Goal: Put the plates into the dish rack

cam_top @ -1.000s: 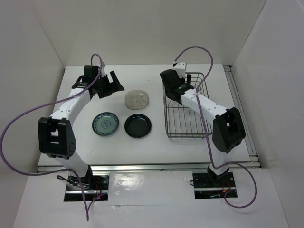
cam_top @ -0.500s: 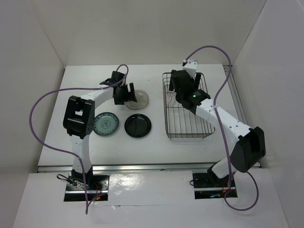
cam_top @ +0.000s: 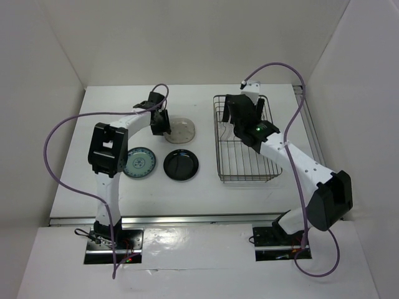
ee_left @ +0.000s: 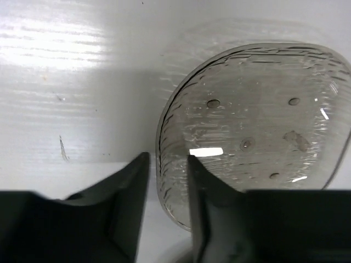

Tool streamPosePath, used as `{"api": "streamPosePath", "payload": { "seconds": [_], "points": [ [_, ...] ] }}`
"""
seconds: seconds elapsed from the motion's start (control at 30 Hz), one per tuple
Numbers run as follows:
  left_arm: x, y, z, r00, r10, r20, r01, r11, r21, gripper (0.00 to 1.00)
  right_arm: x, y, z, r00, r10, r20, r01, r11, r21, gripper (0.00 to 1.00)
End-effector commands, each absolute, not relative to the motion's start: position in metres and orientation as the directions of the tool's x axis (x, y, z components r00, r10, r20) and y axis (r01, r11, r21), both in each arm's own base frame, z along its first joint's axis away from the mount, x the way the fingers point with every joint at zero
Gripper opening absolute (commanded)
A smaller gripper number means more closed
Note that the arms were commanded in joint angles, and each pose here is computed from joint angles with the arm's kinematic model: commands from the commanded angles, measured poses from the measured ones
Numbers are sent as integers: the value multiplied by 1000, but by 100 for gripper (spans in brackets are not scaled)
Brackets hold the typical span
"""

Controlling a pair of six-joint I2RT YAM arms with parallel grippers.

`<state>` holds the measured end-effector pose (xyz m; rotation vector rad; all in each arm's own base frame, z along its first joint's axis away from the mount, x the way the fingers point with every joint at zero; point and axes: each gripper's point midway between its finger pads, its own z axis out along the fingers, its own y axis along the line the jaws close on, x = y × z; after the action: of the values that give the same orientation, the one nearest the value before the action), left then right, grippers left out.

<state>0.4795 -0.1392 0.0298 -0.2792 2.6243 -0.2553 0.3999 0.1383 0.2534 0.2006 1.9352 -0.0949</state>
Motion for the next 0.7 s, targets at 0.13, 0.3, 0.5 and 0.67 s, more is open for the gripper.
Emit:
{"api": "streamPosePath", "payload": {
  "seconds": [0.13,0.3,0.5,0.67],
  "points": [
    [477,-136,19,-882,-235,-409,-164,966,-202,0,399,136,281,-270,157,-950,179,978,110,86],
    [477,-135,19,-886,-234,-401,-170,967,-189,0,396,135,282,-270,165,-948,163,979,124,86],
    [480,-126,117,-771,-226,-596,-114,969,-221,0,394,197,291,-274,147,-950,-339,910,239,87],
    [453,-159,214,-615,-139,-776,229,910,-345,0,378,236,310,-214,117,-970,-607,762,226,89]
  ]
}}
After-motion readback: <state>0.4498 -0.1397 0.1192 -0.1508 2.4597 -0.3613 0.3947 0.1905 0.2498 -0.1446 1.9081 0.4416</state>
